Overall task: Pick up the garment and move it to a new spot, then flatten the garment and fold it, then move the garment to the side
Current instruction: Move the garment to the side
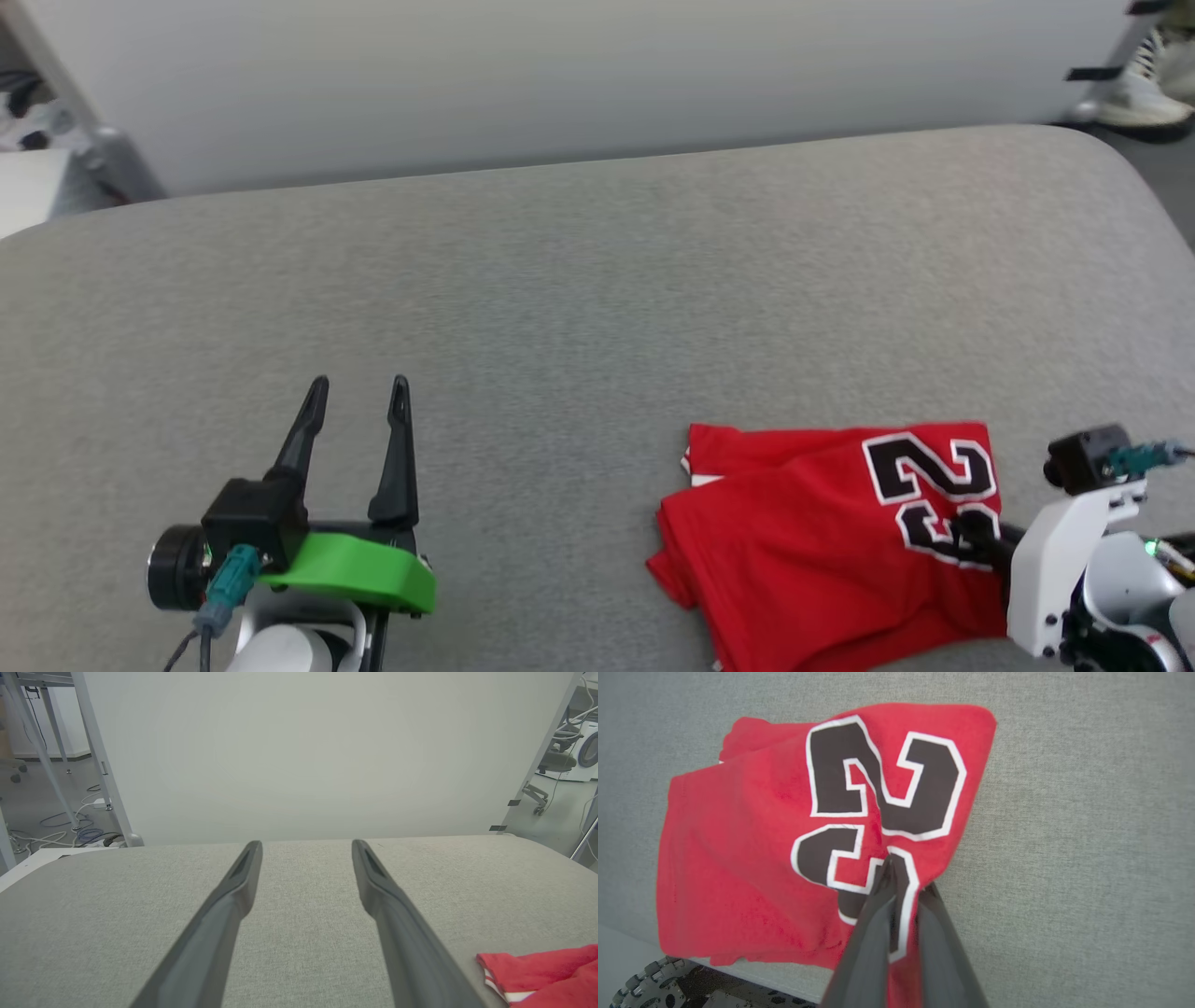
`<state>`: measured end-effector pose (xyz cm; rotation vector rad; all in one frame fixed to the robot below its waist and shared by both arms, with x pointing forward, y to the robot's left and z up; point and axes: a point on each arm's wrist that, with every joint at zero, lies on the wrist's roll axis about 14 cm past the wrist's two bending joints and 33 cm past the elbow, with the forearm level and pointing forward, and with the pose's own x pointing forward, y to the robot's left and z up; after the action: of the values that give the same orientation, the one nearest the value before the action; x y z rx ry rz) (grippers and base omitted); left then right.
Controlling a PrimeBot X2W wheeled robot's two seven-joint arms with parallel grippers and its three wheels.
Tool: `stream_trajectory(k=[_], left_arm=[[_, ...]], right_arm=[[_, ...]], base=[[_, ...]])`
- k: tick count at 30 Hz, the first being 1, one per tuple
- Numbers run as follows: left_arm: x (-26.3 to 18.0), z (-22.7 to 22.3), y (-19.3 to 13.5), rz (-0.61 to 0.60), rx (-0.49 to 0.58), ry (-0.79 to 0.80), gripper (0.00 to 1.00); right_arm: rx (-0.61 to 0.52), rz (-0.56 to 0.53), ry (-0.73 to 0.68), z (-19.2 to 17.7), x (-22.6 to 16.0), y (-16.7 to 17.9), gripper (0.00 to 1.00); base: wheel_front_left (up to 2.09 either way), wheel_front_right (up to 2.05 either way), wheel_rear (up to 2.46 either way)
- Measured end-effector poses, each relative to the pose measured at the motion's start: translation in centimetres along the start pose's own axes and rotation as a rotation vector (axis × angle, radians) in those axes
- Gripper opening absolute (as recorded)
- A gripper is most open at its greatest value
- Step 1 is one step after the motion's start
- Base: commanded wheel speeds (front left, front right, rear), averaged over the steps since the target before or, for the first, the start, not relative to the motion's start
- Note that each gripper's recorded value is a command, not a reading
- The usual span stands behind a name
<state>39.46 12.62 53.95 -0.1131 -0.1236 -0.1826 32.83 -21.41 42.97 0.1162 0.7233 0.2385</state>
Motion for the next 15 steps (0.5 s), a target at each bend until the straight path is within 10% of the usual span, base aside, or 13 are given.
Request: stream_trajectory(k=[15], left_arm=[[8.0,-1.9,-7.4,-0.252,-0.044,-0.021,1.00]], right_arm=[[-0.050,-0.354,-0.041,5.2,-2.0,-13.2,0.00]], base=[[0.00,0.00,0.00]])
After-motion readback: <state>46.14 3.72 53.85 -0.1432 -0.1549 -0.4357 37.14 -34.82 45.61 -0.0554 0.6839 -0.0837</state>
